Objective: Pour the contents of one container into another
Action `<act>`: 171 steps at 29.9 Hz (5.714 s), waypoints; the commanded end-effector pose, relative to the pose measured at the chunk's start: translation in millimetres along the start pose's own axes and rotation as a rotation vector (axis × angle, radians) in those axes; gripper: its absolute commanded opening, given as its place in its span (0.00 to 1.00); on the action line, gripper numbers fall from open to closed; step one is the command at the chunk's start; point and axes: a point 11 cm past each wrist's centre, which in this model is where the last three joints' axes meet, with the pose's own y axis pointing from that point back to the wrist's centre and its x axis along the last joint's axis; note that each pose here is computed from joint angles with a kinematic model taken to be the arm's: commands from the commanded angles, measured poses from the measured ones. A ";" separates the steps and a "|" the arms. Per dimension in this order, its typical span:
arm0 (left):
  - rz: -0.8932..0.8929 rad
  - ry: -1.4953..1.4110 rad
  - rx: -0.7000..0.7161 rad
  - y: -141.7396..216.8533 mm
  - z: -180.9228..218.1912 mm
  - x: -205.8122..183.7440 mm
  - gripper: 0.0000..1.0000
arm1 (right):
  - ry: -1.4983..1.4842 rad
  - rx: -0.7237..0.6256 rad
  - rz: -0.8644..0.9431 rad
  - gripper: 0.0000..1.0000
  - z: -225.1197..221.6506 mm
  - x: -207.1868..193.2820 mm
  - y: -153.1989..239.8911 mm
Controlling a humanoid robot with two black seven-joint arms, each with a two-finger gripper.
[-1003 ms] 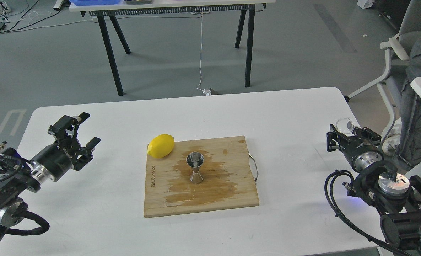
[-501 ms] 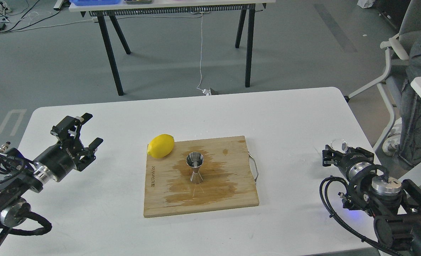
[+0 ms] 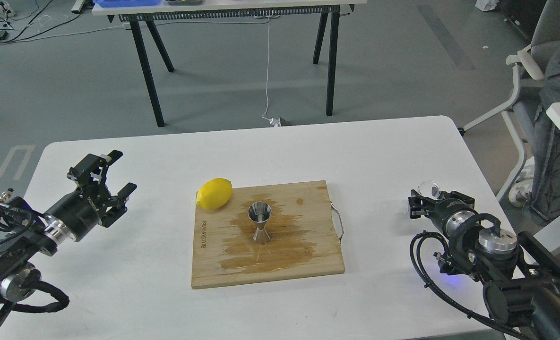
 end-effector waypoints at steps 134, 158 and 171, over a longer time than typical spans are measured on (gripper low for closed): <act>-0.002 0.000 -0.001 -0.8 0.2 -0.7 0.98 | 0.007 -0.006 0.004 0.65 8.5 6.0 -2.2; -0.003 0.001 -0.002 -1.0 0.4 -1.1 0.98 | 0.002 -0.001 0.001 0.96 6.6 5.5 -1.9; -0.003 0.001 -0.002 -1.0 0.4 -1.1 0.98 | 0.002 -0.001 -0.002 0.99 6.4 5.2 -1.9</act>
